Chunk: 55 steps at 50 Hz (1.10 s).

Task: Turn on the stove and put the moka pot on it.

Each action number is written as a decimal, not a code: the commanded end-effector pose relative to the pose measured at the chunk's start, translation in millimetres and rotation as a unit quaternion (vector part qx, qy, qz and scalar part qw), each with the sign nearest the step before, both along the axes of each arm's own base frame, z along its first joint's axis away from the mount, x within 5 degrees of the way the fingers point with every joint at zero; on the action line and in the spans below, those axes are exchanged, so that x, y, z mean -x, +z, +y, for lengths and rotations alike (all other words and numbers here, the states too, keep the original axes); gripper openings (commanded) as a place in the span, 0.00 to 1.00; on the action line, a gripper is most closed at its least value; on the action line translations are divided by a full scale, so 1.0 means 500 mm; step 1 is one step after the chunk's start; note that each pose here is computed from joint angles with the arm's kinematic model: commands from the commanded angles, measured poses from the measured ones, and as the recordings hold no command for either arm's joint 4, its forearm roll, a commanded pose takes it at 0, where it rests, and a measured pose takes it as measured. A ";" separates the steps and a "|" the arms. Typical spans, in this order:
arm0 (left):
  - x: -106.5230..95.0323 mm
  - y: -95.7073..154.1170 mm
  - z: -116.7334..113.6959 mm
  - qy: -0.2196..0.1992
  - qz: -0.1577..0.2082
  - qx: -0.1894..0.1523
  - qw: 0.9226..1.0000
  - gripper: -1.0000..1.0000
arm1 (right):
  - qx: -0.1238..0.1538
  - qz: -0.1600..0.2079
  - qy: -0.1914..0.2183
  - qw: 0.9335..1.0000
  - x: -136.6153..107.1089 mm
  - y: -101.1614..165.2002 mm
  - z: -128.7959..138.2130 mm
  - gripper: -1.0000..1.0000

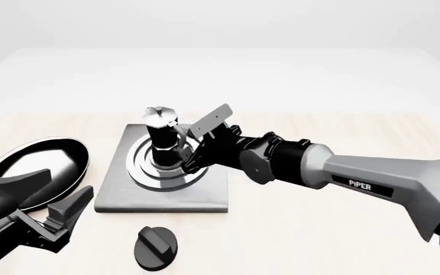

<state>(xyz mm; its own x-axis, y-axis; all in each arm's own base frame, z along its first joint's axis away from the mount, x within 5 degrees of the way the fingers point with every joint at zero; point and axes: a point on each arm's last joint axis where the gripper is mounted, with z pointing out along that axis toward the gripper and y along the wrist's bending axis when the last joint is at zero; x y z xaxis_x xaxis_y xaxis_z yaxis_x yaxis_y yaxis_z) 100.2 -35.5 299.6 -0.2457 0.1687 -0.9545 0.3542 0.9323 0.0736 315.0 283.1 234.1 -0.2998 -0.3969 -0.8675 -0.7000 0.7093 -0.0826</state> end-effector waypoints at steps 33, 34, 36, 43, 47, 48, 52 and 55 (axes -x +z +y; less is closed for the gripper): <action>-0.017 0.003 -0.016 -0.020 -0.005 0.000 1.000 1.00 | -0.058 -0.011 -0.064 0.996 0.156 0.097 -0.211 1.00; -0.018 0.002 -0.016 -0.020 -0.005 0.000 1.000 1.00 | -0.058 -0.013 -0.065 0.996 0.157 0.097 -0.215 1.00; -0.020 0.002 -0.017 -0.021 -0.005 0.001 1.000 1.00 | -0.059 -0.016 -0.066 0.996 0.164 0.098 -0.223 1.00; -0.025 0.000 -0.020 -0.022 -0.003 0.000 1.000 1.00 | -0.064 -0.018 -0.080 0.995 0.188 0.097 -0.257 1.00; -0.024 0.001 -0.019 -0.020 -0.003 0.000 1.000 1.00 | -0.073 -0.012 -0.090 0.993 0.205 0.098 -0.275 1.00; -0.025 0.001 -0.019 -0.020 -0.003 -0.001 1.000 1.00 | -0.074 -0.012 -0.090 0.993 0.208 0.098 -0.276 1.00; -0.026 0.003 -0.019 -0.019 -0.004 -0.001 1.000 1.00 | -0.077 -0.004 -0.096 0.992 0.221 0.092 -0.288 1.00; -0.027 0.002 -0.019 -0.018 -0.003 -0.001 1.000 1.00 | -0.076 -0.002 -0.101 0.992 0.229 0.088 -0.299 1.00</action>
